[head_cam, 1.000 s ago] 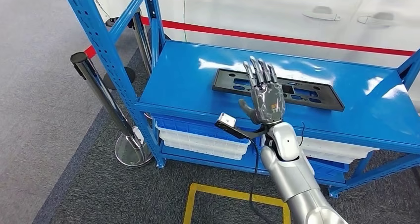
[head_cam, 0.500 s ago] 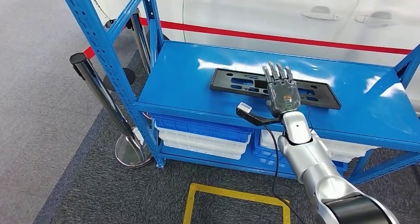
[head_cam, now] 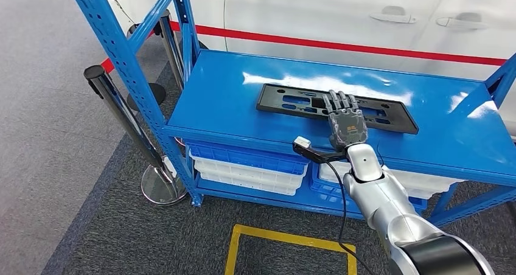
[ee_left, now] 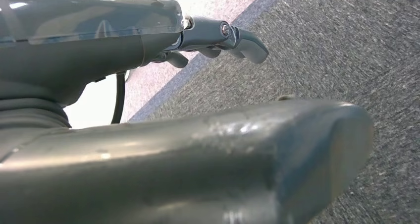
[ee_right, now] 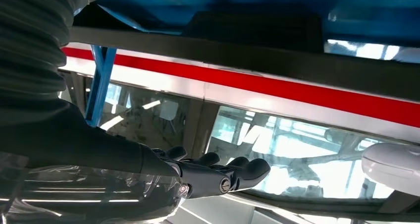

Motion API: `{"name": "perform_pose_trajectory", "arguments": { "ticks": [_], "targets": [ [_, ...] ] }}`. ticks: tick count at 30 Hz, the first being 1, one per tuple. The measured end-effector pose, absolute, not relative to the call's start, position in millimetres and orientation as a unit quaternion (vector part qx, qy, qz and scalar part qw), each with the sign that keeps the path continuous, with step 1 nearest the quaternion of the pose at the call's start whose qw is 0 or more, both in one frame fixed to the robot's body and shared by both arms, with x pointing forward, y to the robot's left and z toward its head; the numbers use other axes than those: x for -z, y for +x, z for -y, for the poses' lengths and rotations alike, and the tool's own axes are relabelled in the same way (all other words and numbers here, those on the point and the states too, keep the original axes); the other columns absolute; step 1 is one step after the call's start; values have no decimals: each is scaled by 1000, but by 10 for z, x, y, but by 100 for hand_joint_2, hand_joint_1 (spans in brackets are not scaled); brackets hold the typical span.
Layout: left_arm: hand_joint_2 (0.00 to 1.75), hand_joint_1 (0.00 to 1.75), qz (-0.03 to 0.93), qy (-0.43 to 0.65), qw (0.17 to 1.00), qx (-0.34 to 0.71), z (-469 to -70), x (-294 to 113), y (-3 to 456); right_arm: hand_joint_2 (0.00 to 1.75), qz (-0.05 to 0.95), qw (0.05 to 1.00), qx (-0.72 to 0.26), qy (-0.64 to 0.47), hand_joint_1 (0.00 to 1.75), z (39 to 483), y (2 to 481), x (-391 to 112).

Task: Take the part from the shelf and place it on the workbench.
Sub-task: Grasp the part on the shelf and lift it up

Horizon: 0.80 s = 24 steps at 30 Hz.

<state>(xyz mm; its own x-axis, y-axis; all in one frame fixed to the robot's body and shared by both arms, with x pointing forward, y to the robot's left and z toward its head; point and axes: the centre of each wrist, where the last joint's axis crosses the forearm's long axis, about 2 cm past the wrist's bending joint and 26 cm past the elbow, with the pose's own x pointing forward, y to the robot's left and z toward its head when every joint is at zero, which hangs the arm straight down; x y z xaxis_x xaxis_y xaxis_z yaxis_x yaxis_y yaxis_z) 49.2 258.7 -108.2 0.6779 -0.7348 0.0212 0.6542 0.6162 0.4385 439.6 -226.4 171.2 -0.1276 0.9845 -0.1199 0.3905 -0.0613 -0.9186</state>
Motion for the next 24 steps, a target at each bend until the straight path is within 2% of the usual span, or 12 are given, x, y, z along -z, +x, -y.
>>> {"name": "perform_pose_trajectory", "arguments": {
  "ticks": [24],
  "targets": [
    [0, 0, 106, 201, 910, 347, -2581, 1082, 480, 175, 608, 320, -463, -559, 0, 2230, 4235, -1487]
  ]
}}
